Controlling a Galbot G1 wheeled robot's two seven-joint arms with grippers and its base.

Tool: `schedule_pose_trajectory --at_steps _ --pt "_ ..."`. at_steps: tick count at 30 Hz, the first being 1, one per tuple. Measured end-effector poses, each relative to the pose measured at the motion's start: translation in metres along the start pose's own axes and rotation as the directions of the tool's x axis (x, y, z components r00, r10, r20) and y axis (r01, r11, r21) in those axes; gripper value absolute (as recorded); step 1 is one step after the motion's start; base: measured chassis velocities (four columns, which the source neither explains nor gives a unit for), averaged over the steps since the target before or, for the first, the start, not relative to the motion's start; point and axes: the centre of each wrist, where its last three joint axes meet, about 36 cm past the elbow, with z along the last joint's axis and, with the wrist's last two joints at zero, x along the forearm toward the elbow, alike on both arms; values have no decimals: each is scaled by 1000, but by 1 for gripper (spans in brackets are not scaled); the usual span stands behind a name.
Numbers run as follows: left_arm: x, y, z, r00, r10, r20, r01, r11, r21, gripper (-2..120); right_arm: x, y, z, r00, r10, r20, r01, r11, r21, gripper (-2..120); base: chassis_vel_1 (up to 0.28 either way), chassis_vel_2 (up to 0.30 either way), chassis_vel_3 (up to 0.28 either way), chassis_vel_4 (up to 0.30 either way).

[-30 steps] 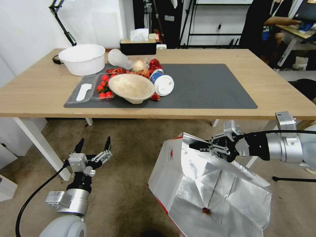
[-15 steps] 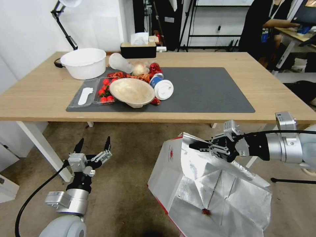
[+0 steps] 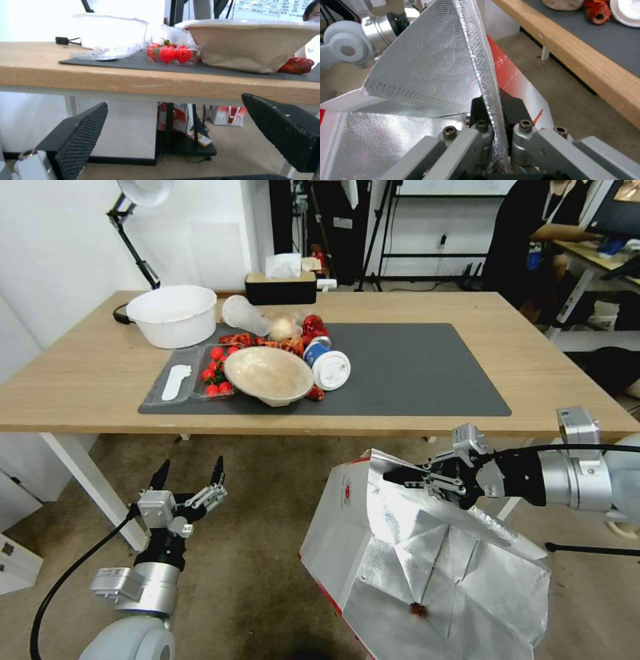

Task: Pick up the food delivery bag from the floor and place it on the table.

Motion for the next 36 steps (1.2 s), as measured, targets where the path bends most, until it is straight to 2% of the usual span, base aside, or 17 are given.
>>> schedule_pose_trajectory --at_steps 36 --pt "1 0 0 1000 -3 0 3 1000 2 100 -1 1 0 1000 0 5 0 1000 1 0 0 0 0 0"
